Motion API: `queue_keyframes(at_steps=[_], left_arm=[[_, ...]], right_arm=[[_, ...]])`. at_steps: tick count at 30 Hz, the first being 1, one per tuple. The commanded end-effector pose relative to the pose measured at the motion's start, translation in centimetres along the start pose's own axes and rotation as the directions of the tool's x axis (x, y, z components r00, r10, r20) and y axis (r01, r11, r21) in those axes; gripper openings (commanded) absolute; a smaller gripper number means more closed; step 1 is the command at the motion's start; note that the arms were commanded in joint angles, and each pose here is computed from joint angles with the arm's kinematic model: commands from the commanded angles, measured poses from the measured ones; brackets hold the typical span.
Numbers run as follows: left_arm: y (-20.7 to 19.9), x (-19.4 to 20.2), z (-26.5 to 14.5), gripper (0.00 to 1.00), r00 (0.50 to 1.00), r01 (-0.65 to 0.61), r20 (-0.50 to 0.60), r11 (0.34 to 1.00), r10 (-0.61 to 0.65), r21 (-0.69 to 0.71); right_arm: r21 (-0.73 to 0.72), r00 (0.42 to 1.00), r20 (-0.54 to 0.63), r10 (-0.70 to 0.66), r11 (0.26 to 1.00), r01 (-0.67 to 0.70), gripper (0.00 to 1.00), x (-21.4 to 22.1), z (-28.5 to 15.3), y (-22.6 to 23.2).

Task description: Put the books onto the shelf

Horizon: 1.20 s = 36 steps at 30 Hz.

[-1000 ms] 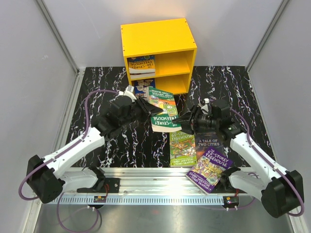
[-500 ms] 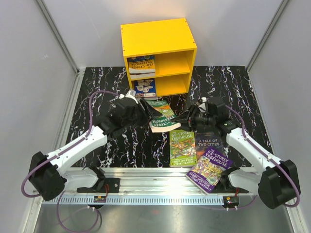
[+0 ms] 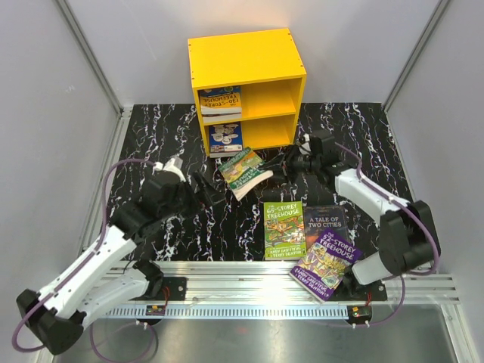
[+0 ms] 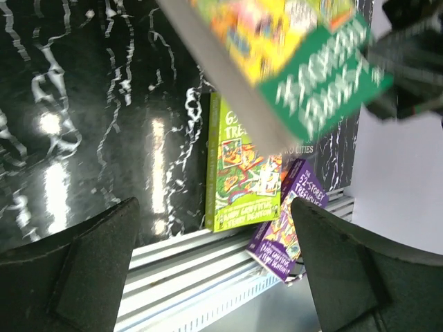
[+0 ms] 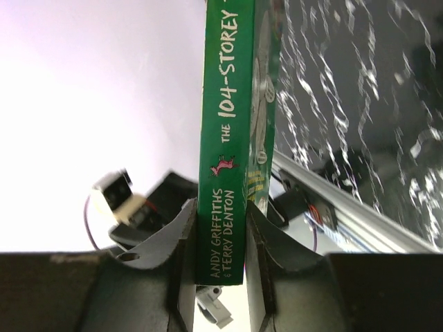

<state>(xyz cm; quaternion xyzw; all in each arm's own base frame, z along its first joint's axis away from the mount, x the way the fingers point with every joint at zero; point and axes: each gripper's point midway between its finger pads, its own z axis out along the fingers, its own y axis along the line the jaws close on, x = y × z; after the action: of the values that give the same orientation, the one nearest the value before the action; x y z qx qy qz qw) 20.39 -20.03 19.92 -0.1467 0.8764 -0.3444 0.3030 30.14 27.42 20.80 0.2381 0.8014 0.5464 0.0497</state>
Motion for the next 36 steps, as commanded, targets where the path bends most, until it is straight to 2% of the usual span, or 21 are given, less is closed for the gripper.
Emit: queue_keyframes(at_steps=[1, 7, 13, 16, 25, 31, 36], left_arm=[[2.2, 0.1, -2.5, 0.92, 0.999, -0.034, 0.028, 0.998, 0.035, -0.057], [4.3, 1.0, -5.0, 0.92, 0.999, -0.014, 0.045, 0.996, 0.018, -0.089], [5.2, 1.4, -7.0, 0.92, 0.999, -0.006, 0.05, 0.993, 0.012, -0.115], [5.6, 1.9, -7.7, 0.92, 0.999, 0.015, 0.044, 0.993, -0.009, -0.118], [7.4, 3.4, -9.5, 0.91, 0.998, 0.057, 0.023, 0.987, -0.054, -0.152], [8.4, 4.2, -10.7, 0.91, 0.997, 0.079, 0.015, 0.98, -0.078, -0.181], [8.9, 4.5, -11.0, 0.91, 0.996, 0.091, 0.014, 0.977, -0.09, -0.195]], right_arm=[[-0.172, 0.988, 0.04, -0.151, 0.973, 0.156, 0.0, -2.0, 0.5, 6.3], [-0.228, 0.988, 0.066, -0.14, 0.962, 0.152, 0.0, -5.4, 3.2, 8.7], [-0.28, 0.989, 0.111, -0.096, 0.952, 0.124, 0.0, -8.9, 5.4, 9.0], [-0.319, 0.99, 0.12, -0.075, 0.941, 0.11, 0.0, -10.3, 6.6, 8.7], [-0.299, 0.977, 0.213, -0.02, 0.951, 0.084, 0.0, -15.3, 11.1, 3.6], [-0.298, 0.98, 0.2, 0.002, 0.953, 0.059, 0.0, -18.0, 15.0, 1.8], [-0.293, 0.984, 0.175, -0.016, 0.954, 0.067, 0.0, -17.9, 18.1, 2.1]])
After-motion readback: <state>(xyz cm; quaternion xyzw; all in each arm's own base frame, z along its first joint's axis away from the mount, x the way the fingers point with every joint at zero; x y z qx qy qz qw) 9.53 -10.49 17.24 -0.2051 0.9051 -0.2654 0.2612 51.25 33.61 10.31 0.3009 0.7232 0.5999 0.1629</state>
